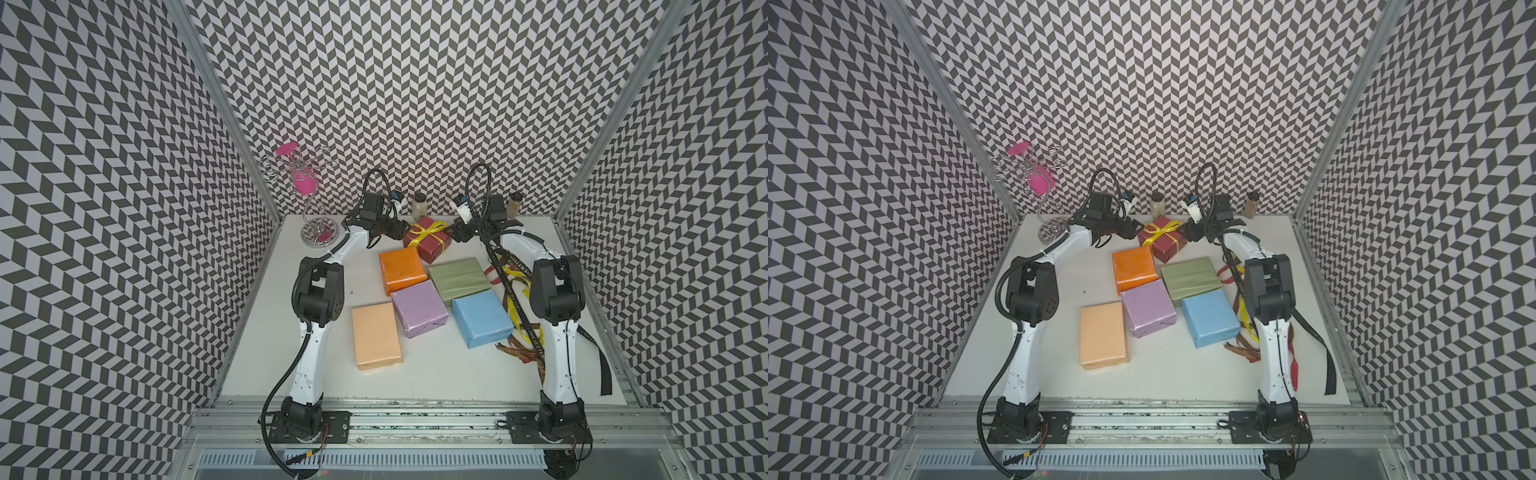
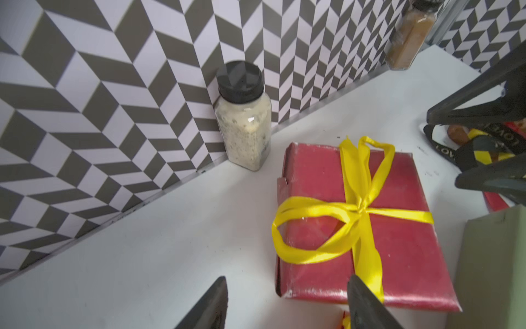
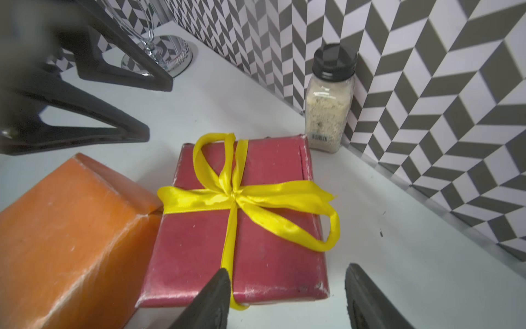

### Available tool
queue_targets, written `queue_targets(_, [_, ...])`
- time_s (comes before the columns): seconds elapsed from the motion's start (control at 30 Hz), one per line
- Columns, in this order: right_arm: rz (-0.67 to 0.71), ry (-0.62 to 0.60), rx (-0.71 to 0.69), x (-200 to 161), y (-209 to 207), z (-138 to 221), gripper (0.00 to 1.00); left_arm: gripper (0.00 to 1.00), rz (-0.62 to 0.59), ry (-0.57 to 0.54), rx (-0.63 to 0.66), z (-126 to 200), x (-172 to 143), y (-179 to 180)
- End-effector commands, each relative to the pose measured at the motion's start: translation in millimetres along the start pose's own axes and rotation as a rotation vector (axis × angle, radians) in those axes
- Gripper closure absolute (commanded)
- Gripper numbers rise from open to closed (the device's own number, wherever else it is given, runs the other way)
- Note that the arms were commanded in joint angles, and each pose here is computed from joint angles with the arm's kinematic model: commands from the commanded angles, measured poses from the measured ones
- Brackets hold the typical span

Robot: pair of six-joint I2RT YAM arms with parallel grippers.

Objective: Untie the ribbon bows on the gift boxes
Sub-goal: Adjust the gift box at the center of the board.

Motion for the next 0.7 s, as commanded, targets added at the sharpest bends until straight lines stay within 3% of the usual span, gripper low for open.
queue_targets(0.0, [-0.008, -0.061, 0.004, 2.7, -7.4, -15.8, 0.36, 0.33, 0.055, -0.058, -0.027, -10.3, 12.4, 4.6])
queue_targets(0.3, [-0.044, -0.051, 0.062, -13.0, -7.8, -38.2, 0.36, 0.36, 0.118, -0.012, -0.079, -32.3, -2.8, 0.7])
queue_targets(0.67, [-0.072, -0.017, 0.298, -19.3, 36.1, -16.8, 0.42, 0.42, 0.193, 0.068, -0.156, -35.5, -21.0, -7.7])
Point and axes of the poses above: each gripper's point midway between its finger pads, its own z axis back along the fingers, its own y axis along the line the jaws close on, x = y × z, the point moved 4 cm from there along z, back along the fingers, and after that the axes turned 12 degrees about z, right-handed, at the moved point
